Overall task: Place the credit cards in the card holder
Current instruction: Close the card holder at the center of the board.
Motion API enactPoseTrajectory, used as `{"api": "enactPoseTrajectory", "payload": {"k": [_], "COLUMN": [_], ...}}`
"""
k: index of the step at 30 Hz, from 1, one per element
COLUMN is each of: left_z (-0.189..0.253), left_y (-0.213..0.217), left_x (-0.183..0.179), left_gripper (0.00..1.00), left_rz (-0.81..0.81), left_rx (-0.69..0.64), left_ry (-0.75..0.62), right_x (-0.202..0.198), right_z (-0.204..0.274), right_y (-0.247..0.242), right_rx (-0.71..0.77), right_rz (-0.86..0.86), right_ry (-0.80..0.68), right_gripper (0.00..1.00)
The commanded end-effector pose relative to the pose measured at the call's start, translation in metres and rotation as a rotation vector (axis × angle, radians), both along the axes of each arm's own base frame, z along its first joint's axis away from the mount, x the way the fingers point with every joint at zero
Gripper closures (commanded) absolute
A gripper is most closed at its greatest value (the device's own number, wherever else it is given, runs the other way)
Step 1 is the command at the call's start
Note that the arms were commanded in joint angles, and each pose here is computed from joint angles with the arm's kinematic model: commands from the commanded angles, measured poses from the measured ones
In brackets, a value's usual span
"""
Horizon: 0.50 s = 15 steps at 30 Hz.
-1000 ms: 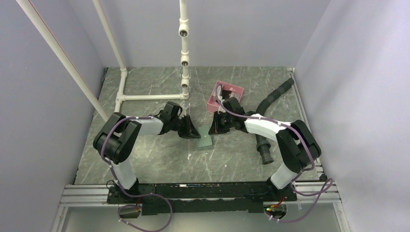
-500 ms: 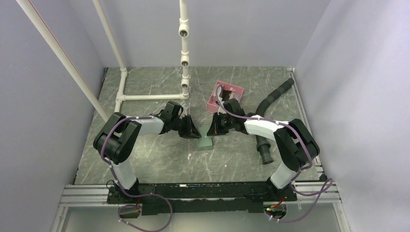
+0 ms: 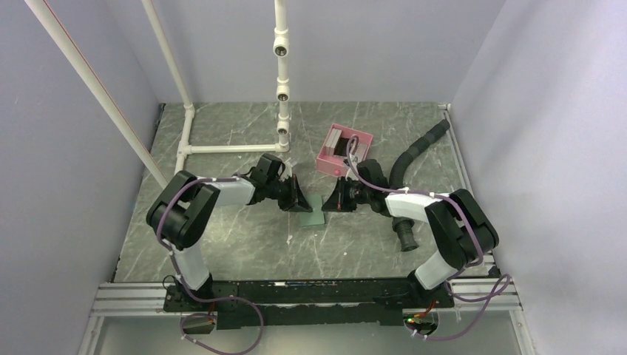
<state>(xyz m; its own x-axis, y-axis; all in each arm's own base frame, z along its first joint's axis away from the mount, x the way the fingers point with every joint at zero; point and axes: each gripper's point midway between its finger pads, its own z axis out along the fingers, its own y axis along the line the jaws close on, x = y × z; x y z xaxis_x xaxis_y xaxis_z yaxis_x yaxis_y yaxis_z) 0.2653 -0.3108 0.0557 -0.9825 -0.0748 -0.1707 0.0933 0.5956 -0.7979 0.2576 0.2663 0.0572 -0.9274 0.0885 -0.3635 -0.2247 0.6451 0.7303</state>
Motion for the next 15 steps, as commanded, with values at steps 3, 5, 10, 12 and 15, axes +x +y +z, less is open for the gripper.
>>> {"api": "enactPoseTrajectory", "payload": {"k": [3,5,10,12,15], "left_z": [-0.044,-0.050,-0.053,-0.052,-0.053], "left_y": [0.018,0.022,0.024,0.023,0.023], "left_x": [-0.005,-0.007,-0.006,-0.006,-0.006], "left_gripper": [0.97,0.98,0.98,0.98,0.98], "left_rz": [0.022,0.028,0.033,0.033,0.033], "left_rx": [0.141,0.164,0.182,0.182,0.184], "left_ry": [0.053,0.059,0.049,0.049,0.048], "right_x": [0.007,0.007,0.007,0.007,0.009], "right_z": [0.036,0.038,0.034,0.032,0.030], "right_y": [0.008,0.008,0.012,0.015,0.018], "right_rx": [0.182,0.202,0.214,0.222,0.228], "right_rz": [0.023,0.029,0.054,0.066,0.082], "right_ry": [-0.080,-0.081,-0.066,-0.052,-0.039], "right_gripper": [1.00,1.00,1.00,1.00,1.00]}}
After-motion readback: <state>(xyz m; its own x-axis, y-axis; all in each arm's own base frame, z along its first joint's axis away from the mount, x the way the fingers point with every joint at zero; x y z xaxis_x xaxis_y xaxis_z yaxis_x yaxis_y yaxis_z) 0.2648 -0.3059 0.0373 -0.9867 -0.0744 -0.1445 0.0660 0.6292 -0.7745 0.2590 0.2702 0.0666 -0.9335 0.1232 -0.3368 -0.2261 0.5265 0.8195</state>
